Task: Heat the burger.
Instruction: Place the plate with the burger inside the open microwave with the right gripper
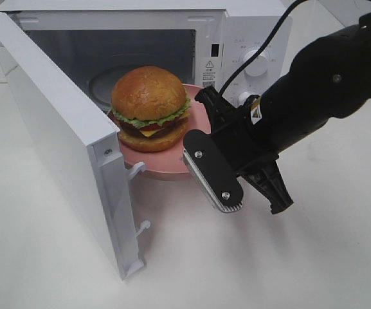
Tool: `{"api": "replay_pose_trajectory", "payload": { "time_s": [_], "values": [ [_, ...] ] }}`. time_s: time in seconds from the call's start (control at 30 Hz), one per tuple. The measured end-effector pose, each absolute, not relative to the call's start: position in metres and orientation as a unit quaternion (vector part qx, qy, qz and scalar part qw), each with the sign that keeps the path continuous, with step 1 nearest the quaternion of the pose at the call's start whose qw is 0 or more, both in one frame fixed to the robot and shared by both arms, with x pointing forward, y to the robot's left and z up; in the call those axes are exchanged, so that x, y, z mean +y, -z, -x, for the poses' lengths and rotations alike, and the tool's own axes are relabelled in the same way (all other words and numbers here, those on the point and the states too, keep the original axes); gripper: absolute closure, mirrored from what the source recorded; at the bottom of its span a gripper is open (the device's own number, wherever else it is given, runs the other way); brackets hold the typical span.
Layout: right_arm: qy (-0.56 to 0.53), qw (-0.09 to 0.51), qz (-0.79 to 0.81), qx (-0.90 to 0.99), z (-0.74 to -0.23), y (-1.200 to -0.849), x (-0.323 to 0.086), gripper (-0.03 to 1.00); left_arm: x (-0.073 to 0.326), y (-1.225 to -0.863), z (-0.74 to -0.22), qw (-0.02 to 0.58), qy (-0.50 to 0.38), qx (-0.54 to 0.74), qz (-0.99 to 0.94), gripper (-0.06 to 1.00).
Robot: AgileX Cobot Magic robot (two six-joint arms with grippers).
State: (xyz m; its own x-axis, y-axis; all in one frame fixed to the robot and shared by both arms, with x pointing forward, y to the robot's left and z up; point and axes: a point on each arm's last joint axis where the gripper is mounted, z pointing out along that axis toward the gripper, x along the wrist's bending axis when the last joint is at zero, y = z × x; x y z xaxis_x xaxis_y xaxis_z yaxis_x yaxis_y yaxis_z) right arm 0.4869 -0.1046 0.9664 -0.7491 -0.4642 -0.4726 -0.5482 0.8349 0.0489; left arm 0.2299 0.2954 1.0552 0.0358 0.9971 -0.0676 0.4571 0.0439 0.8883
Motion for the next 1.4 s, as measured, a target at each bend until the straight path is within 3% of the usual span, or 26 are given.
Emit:
{"api": "replay_pose_trajectory", "payload": {
  "time_s": [0.83, 1.4],
  "values": [
    [-0.087, 0.185, 0.267, 0.942, -0.53, -0.969, -0.069, 0.92, 0.295, -1.055, -0.23, 0.395, -0.341, 0.605, -0.601, -0.04],
    [-0.094, 0.194, 0.254, 0.943, -0.565, -0.969, -0.042, 0.92, 0.295, -1.055, -0.23, 0.395, -0.341, 0.605, -0.601, -0.04]
  ]
}}
